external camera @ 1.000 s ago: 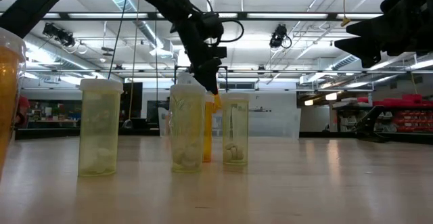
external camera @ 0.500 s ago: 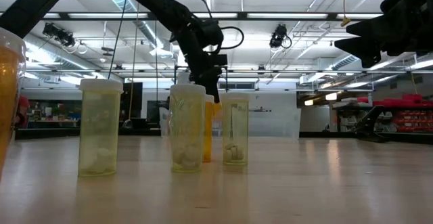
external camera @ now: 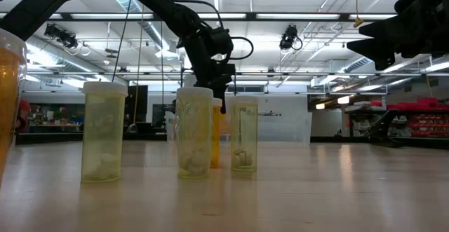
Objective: Pick and place medicine bottles into bin by pill shape (circle, oval)
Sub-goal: Put the large orange pill bottle into the left transparent bin
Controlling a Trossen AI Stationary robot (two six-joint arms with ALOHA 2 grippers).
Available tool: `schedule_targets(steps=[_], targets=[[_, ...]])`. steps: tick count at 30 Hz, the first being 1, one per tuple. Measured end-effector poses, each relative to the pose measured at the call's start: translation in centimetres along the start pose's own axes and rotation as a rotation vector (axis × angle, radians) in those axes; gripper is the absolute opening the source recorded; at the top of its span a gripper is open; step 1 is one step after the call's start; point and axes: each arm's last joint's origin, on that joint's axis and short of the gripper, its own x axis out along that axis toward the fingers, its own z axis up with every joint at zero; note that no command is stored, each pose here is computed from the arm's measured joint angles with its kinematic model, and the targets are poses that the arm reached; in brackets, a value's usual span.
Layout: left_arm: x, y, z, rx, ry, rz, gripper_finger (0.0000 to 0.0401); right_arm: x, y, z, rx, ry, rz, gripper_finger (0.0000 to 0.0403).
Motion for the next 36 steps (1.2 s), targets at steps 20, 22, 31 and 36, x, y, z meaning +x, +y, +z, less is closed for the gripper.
schedule_targets(steps=[20, 22, 31, 36], targets=[[0.04, 0.69, -0.15, -0.057, 0.004, 0.012, 0.0217, 0.0, 0.0, 0.0, 0.0, 0.0, 0.0, 0.0255], [0.04, 0.71, -0.14, -0.058, 0.003, 0.012, 0.0218, 0.0, 0.0, 0.01, 0.0, -0.001, 0.0, 0.0255], [0.04, 0.94, -0.18, -0.064, 0.003, 0.015, 0.0215, 0.0, 0.0, 0.0, 0.0, 0.0, 0.0, 0.0255], [0.04, 0.94, -0.18, -0.084, 0.003, 0.015, 0.0217, 0.0, 0.0, 0.0, 0.0, 0.0, -0.001, 0.0255]])
